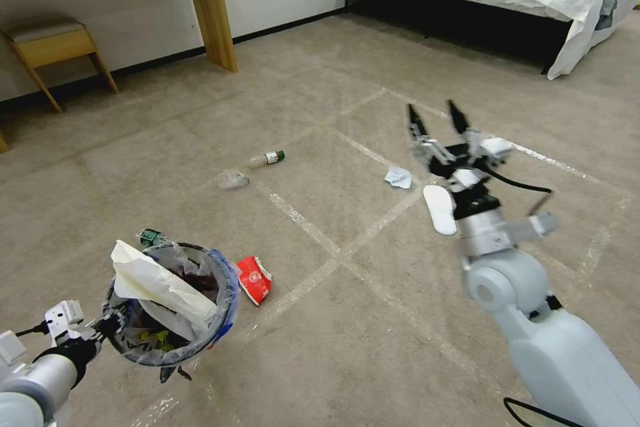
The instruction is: Pick up the trash bin and place the garbage on the floor into it.
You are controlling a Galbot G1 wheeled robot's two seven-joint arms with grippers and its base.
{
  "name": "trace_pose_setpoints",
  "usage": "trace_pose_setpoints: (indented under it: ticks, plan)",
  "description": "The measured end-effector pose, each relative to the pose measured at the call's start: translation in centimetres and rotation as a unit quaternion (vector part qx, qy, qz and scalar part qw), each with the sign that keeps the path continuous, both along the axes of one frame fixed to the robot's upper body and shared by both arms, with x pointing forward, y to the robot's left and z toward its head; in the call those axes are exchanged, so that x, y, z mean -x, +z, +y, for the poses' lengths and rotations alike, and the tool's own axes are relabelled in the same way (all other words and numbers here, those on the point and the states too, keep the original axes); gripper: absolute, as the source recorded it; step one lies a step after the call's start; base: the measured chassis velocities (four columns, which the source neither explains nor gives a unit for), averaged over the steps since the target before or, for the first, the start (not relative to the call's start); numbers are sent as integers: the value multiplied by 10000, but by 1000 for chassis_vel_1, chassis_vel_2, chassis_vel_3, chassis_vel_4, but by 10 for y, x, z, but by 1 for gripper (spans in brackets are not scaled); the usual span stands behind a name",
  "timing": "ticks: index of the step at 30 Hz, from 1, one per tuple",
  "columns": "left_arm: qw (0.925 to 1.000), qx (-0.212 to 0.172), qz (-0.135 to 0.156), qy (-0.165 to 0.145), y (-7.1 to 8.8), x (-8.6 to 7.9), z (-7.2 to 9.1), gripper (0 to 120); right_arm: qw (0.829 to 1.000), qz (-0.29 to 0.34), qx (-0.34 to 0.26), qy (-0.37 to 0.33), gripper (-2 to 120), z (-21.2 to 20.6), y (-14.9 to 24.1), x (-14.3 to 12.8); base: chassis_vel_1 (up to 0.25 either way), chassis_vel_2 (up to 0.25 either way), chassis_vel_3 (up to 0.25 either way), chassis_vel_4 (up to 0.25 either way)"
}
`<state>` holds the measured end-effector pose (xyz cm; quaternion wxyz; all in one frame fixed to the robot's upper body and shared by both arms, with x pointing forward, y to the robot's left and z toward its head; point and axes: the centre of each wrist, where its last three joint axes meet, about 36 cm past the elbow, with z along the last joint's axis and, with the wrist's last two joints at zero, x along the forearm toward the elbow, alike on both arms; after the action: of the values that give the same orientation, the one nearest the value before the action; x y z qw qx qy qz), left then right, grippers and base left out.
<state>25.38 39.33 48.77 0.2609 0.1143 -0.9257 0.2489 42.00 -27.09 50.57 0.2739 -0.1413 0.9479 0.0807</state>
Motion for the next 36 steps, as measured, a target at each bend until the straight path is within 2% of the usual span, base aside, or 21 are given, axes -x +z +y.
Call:
trace_pose_setpoints:
  ticks: [5, 12, 36]
  plan:
    - [10000, 36, -38, -3, -1, -1, -1, 1, 9990, 160, 70, -418, 85, -4, -19, 6, 0, 0, 0, 0]
    - [9998, 113, -128, -54, -1, -1, -4, 1, 9957, 434, -138, -812, 92, 4, -43, 24, 0, 0, 0, 0]
    - [9998, 180, -106, 19, -2, -1, -2, 1, 9942, 567, -170, -902, 96, 0, -61, 27, 17, 16, 17, 16]
